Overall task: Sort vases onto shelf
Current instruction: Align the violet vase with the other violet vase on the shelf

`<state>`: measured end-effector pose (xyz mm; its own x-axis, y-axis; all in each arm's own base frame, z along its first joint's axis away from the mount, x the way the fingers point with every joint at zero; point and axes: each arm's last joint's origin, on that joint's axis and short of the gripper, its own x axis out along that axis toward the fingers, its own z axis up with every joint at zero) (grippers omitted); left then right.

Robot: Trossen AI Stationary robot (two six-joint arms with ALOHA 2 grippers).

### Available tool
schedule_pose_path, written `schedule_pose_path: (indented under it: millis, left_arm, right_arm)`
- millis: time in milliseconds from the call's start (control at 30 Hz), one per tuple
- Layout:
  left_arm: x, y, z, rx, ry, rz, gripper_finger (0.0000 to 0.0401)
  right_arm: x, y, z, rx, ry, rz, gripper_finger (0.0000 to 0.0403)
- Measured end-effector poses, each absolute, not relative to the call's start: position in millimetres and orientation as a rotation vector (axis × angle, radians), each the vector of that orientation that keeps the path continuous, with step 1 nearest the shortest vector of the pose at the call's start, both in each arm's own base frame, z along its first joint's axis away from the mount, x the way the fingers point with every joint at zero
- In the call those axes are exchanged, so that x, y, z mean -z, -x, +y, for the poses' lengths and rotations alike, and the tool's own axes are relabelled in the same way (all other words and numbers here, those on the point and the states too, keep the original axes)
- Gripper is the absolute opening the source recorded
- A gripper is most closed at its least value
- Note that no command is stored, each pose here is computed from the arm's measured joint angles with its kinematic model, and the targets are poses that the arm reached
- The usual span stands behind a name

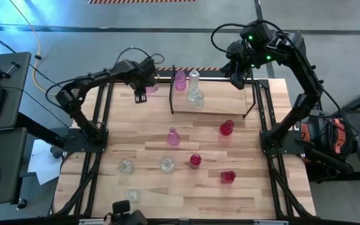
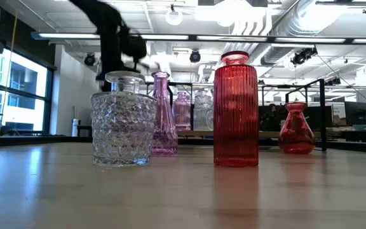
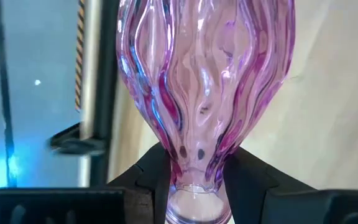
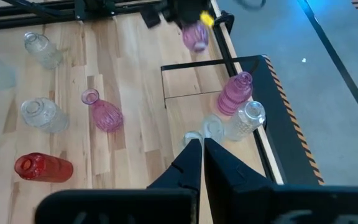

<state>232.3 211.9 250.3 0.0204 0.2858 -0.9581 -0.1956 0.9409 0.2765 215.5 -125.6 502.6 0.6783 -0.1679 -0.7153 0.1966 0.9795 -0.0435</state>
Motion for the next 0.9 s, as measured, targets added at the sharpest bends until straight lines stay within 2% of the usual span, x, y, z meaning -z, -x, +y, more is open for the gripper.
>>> schedule_pose_path:
  millis: [300,433,600,900]
  left_arm:
    - [-373,-242,171,-0.474,-0.166,1.347,0.0110]
    - [-408,-254,152,-0.496,-0.177,1.205,0.0111]
    - [-424,-280,139,-0.495,-0.155,1.090,0.0111]
    - [-395,-339,132,-0.394,-0.162,1.143,0.0111]
  right_arm:
    - [-503,-209,-137,0.239,-0.024,0.803,0.0000]
    - [-503,-206,-141,0.244,-0.001,0.805,0.0000]
    - [-496,-209,-147,0.188,-0.020,0.805,0.0000]
    - [-476,-221,-155,0.102,-0.063,0.821,0.0000]
